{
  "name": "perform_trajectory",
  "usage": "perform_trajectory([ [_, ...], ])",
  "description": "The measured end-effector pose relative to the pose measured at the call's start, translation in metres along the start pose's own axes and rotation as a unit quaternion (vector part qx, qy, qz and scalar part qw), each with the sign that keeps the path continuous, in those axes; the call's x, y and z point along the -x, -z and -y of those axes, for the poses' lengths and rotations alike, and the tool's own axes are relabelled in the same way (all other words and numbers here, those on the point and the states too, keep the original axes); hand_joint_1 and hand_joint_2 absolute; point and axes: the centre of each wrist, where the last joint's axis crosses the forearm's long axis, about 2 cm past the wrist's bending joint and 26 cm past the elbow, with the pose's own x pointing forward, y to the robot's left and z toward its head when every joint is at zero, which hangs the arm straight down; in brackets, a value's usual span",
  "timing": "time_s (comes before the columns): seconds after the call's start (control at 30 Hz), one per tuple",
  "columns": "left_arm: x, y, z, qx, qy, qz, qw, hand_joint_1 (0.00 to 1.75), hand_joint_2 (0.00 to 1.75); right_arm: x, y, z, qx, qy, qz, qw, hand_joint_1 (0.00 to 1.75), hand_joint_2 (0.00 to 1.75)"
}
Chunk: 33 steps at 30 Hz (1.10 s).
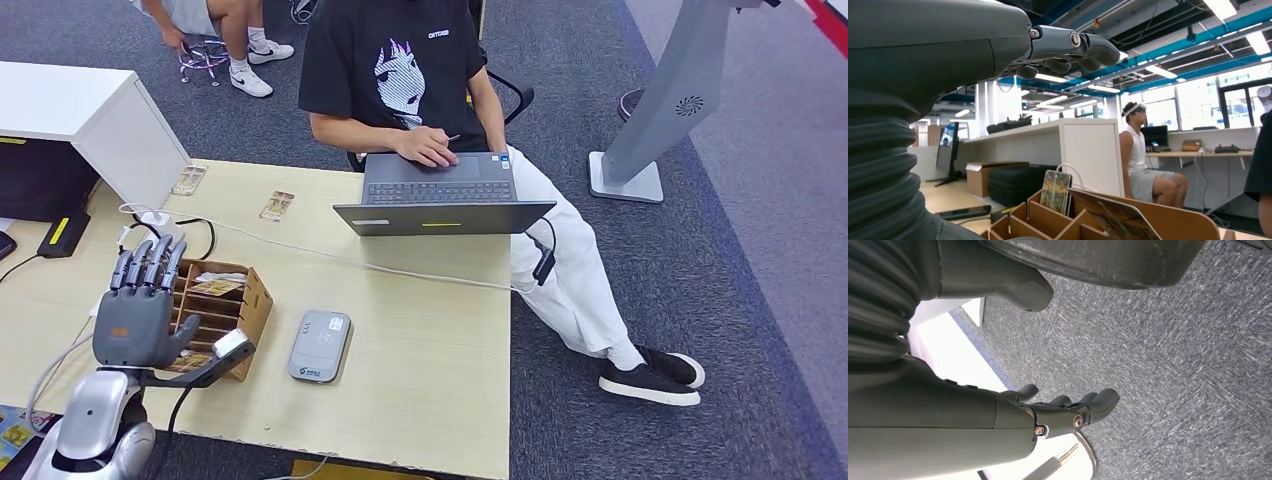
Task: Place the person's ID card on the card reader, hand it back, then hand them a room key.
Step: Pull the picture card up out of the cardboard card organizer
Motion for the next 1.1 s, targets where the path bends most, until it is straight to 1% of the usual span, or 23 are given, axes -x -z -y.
perform_trajectory([
  [0.13, 0.0, 0.002, 0.002, 0.011, -0.02, 0.003, 1.0, 0.0, 1.75, 0.0, 0.0, 0.0, 0.0, 0.0, 0.002, 1.0, 0.0, 1.75],
  [0.6, -0.003, 0.007, 0.01, 0.025, -0.033, -0.003, 0.999, 0.0, 1.75, -0.002, 0.001, 0.002, 0.002, 0.002, 0.005, 1.0, 0.0, 1.75],
  [1.1, -0.007, 0.006, 0.016, 0.039, -0.039, -0.006, 0.998, 0.0, 1.75, -0.002, 0.001, 0.002, 0.002, 0.002, 0.005, 1.0, 0.0, 1.75],
])
